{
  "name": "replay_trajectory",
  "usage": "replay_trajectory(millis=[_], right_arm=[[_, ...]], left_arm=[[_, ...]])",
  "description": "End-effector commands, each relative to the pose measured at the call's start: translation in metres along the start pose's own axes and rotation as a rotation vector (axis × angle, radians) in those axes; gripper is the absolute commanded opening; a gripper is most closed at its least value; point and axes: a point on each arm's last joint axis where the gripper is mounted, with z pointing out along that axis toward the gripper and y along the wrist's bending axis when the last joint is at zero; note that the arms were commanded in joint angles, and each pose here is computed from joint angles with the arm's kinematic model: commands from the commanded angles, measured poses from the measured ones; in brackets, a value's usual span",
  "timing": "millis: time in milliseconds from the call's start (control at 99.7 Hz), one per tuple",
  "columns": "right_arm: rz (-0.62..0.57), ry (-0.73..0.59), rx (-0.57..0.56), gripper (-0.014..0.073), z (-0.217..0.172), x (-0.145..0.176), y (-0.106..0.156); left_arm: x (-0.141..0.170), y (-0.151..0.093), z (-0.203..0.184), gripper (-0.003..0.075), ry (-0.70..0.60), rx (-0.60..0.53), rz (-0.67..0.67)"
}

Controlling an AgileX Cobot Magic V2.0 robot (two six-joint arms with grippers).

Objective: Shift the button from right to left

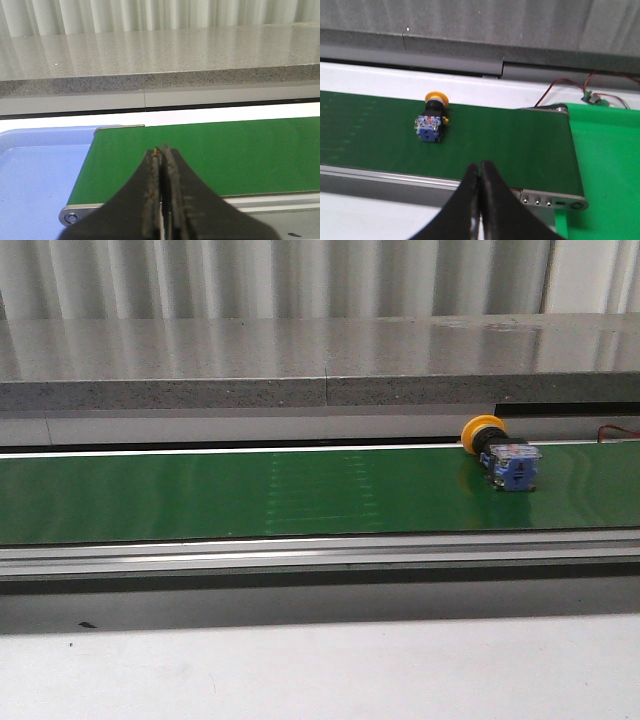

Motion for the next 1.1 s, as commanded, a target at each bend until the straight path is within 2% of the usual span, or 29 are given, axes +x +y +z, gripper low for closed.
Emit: replay_trajectory(millis=[0,171,753,953,1094], right_arm=[[-0.02,-0.146,0.007,-0.0067,-0.008,-0.009,0.0],[-0.021,-0.149,0.007,-0.0067,-0.01,0.001,-0.001],[-0.02,-0.155,0.007,-0.0067,-0.011,0.001,-0.001],[-0.02,-0.155,0.007,-0.0067,-0.011,0.001,-0.001],[-0.02,-0.155,0.007,-0.0067,-0.011,0.001,-0.001]], left_arm=[[0.003,-0.001,0.0,-0.0021,-0.081,0.009,-0.01],[0.003,-0.001,0.0,-0.002,-0.091,0.009,-0.01],[-0.002,-0.001,-0.001,-0.0021,-0.118,0.01,-0.016],[-0.031,0.0,-0.007,-0.0021,-0.142,0.007,-0.02],[-0.062,0.002,-0.01,-0.0021,-0.076,0.002,-0.022]])
